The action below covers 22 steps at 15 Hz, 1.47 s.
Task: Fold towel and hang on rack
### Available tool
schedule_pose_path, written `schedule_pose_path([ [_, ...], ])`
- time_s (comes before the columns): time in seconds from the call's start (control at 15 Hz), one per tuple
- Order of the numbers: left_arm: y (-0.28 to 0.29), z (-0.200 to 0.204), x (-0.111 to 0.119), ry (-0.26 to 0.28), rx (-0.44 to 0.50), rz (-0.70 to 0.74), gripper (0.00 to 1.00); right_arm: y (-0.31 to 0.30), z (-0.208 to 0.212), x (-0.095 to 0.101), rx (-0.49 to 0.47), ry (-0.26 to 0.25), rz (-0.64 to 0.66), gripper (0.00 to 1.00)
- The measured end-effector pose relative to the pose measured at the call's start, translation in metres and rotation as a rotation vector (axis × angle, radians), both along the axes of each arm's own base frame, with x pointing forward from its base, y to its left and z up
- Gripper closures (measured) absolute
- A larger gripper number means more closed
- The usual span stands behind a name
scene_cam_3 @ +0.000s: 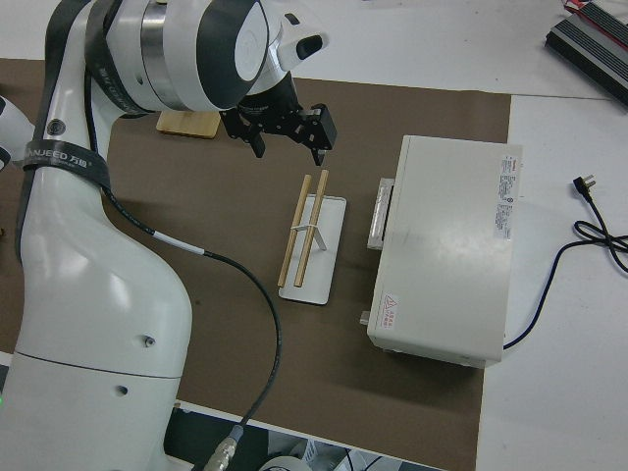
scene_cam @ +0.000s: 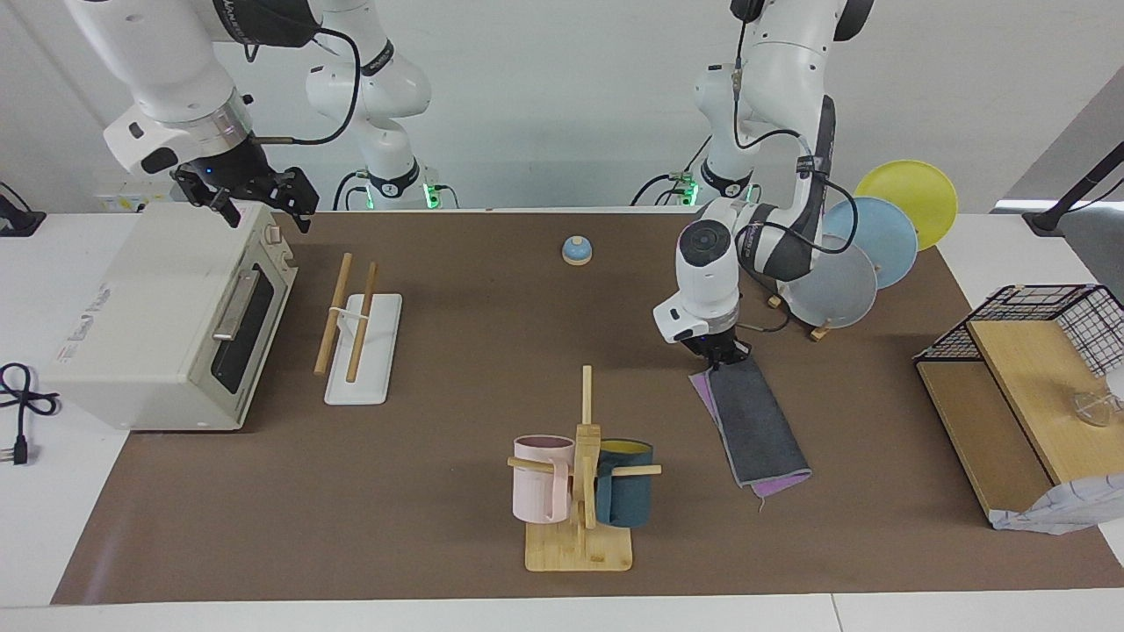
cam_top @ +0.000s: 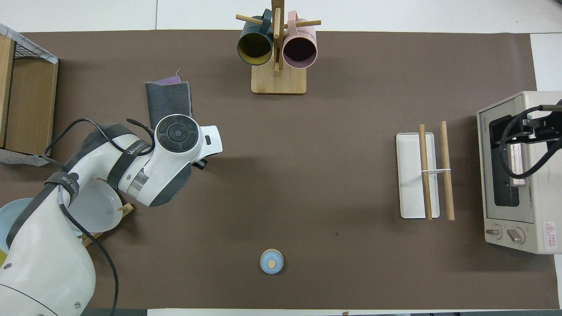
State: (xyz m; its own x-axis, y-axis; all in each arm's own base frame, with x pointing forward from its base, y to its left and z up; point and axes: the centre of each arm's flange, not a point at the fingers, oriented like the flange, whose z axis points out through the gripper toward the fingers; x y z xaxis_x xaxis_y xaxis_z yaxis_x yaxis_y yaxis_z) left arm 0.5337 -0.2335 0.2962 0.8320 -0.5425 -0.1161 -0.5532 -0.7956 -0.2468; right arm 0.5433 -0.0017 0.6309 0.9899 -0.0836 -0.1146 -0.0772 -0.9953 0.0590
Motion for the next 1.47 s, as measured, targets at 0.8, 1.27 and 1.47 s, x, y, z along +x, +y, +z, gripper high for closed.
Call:
schedule_pose_path([
  [0.8, 0.106, 0.058, 0.053, 0.003, -0.321, 0.407, 0.00, 0.000, 0.000, 0.000, 0.000, 0.000, 0.000, 0.00],
  [1.27, 0.152, 0.028, 0.056, 0.040, -0.530, 0.536, 0.00, 0.000, 0.000, 0.000, 0.000, 0.000, 0.000, 0.00],
  [1.47, 0.148, 0.017, 0.056, 0.051, -0.533, 0.540, 0.00, 0.000, 0.000, 0.000, 0.000, 0.000, 0.000, 0.00],
])
